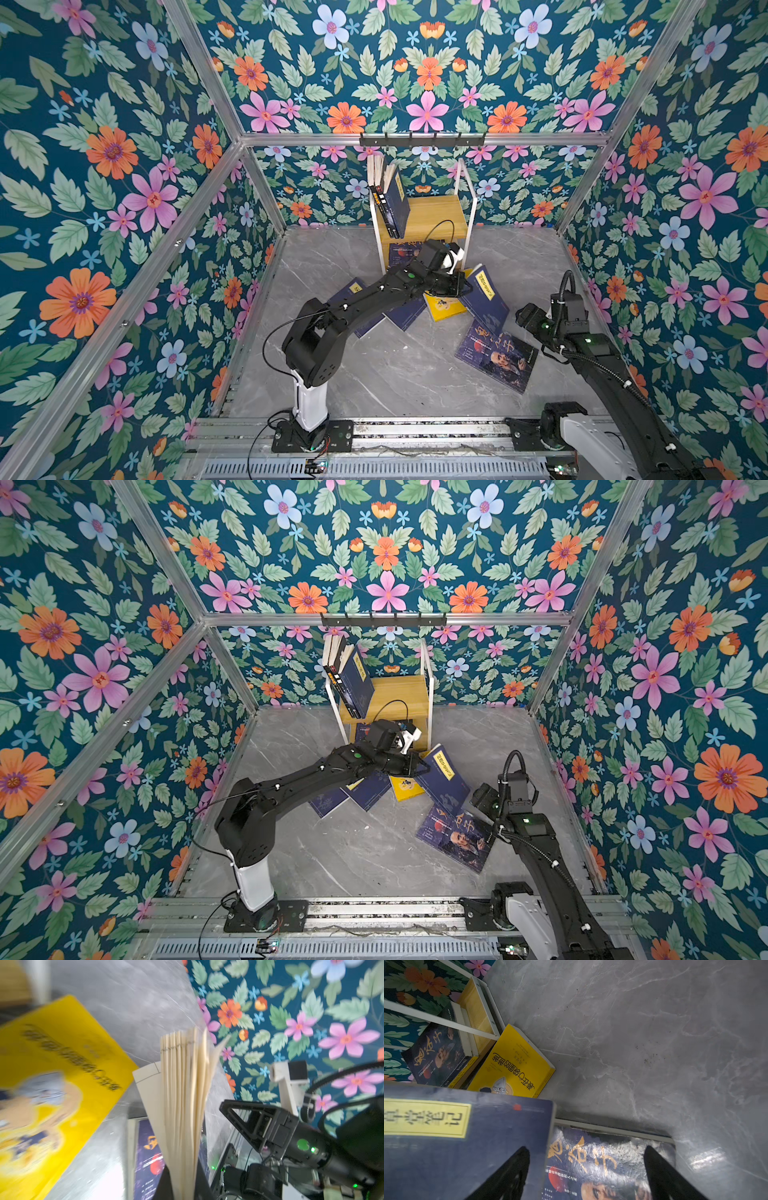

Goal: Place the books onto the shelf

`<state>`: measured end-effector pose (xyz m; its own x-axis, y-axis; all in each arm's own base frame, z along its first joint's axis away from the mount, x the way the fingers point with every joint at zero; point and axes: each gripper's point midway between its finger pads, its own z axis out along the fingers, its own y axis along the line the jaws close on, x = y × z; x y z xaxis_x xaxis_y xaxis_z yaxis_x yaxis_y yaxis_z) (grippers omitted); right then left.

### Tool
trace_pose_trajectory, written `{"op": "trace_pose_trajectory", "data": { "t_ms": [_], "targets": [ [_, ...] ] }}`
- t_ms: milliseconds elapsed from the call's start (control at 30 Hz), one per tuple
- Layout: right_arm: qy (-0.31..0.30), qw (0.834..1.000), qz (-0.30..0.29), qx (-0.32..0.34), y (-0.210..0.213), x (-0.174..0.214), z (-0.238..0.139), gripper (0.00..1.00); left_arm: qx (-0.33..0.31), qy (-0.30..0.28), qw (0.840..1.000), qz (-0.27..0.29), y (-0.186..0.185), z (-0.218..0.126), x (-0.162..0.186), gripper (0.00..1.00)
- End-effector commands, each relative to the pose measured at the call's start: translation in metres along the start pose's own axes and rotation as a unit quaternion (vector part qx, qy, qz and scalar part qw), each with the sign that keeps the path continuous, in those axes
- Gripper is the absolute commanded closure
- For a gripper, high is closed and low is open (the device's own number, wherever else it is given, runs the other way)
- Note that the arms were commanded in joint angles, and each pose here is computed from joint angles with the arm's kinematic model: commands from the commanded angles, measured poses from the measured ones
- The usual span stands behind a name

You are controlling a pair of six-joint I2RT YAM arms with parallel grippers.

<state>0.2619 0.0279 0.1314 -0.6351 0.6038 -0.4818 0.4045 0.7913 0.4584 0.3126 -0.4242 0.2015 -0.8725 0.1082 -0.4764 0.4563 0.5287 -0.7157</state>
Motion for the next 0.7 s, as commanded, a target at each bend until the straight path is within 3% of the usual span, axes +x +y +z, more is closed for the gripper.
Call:
{"op": "trace_pose_trajectory", "data": {
  "t_ms": [0,100,167,267,400,433,667],
  "targets": [
    [-0.016,0.999,-0.034,-0.006,0.011,-0.003,-0.003,0.14,-0.01,-0.043,0.999,-0.021,0.009,-0.019,-0.018,1.0],
    [-0.044,0.992,-0.113,-0.043,0.044,0.0,-0.009,0.14,-0.015,-0.055,0.998,-0.032,0.018,-0.03,-0.02,1.0],
    [-0.072,0.976,-0.189,-0.082,0.072,0.003,-0.014,0.14,-0.013,-0.06,0.997,-0.04,0.02,-0.033,-0.019,1.0],
    [-0.116,0.935,-0.313,-0.12,0.112,0.014,-0.026,0.14,-0.011,-0.063,0.997,-0.049,0.023,-0.034,-0.016,1.0],
    [-0.162,0.854,-0.465,-0.167,0.155,0.039,-0.039,0.14,-0.005,-0.067,0.996,-0.055,0.023,-0.035,-0.016,1.0],
    [-0.169,0.84,-0.486,-0.17,0.16,0.043,-0.041,0.14,-0.005,-0.068,0.996,-0.055,0.023,-0.035,-0.016,1.0],
    [-0.172,0.776,-0.585,-0.162,0.185,0.07,-0.031,0.16,-0.003,-0.068,0.996,-0.064,0.025,-0.032,-0.016,1.0]
  ]
}}
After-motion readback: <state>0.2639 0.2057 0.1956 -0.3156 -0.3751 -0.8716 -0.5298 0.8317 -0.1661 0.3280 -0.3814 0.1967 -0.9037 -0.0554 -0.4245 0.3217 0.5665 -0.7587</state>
